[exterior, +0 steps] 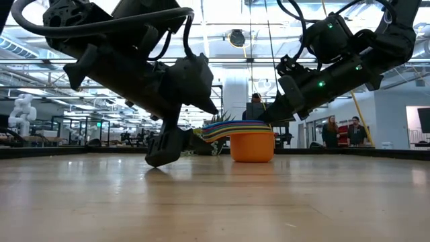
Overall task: Nest measuring cups in basket
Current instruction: Put the nested measuring cups into the black bin
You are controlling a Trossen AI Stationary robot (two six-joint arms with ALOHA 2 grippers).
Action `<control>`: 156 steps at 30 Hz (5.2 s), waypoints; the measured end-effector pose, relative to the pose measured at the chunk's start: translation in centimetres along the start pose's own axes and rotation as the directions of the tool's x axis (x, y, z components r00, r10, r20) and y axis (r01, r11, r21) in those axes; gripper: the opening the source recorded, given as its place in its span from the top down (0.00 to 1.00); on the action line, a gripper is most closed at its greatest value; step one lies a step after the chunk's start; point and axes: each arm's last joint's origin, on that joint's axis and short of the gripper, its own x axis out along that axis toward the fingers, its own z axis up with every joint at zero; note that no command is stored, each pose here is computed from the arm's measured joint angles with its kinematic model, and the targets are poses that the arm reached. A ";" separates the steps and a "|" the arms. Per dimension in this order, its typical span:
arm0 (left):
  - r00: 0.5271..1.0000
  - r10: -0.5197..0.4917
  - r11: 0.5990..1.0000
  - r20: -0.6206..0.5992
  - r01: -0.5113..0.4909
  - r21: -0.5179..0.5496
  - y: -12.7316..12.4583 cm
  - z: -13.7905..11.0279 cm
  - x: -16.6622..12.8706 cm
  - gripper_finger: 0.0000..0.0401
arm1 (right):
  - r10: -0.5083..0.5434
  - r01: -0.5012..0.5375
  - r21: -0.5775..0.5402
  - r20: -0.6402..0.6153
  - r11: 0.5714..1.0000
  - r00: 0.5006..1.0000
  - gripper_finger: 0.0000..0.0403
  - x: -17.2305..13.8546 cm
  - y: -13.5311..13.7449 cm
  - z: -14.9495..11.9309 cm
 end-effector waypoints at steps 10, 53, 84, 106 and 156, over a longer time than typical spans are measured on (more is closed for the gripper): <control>1.000 -0.015 0.996 0.000 0.015 0.093 0.2 -0.2 0.4 0.13 | 0.000 0.000 0.000 -0.001 1.000 1.000 1.00 0.0 0.0 0.0; 0.998 0.065 0.998 0.016 -0.065 0.013 0.9 0.3 0.3 0.72 | -0.010 0.010 0.010 -0.009 1.000 1.000 1.00 0.0 -0.1 -0.2; 0.995 0.026 0.996 0.091 -0.019 -0.084 0.9 0.6 0.5 0.77 | -0.029 0.038 -0.061 0.152 0.997 0.988 0.46 -2.2 0.5 2.6; 0.997 0.042 0.993 0.071 -0.034 -0.116 1.1 0.4 0.8 0.77 | -0.036 0.002 -0.497 -0.059 0.868 0.998 0.27 -2.0 12.5 6.1; 0.993 0.047 0.975 0.105 -0.022 -0.222 1.4 0.6 0.7 0.69 | -0.251 0.096 -0.638 -0.156 0.764 0.955 0.83 2.0 12.4 4.2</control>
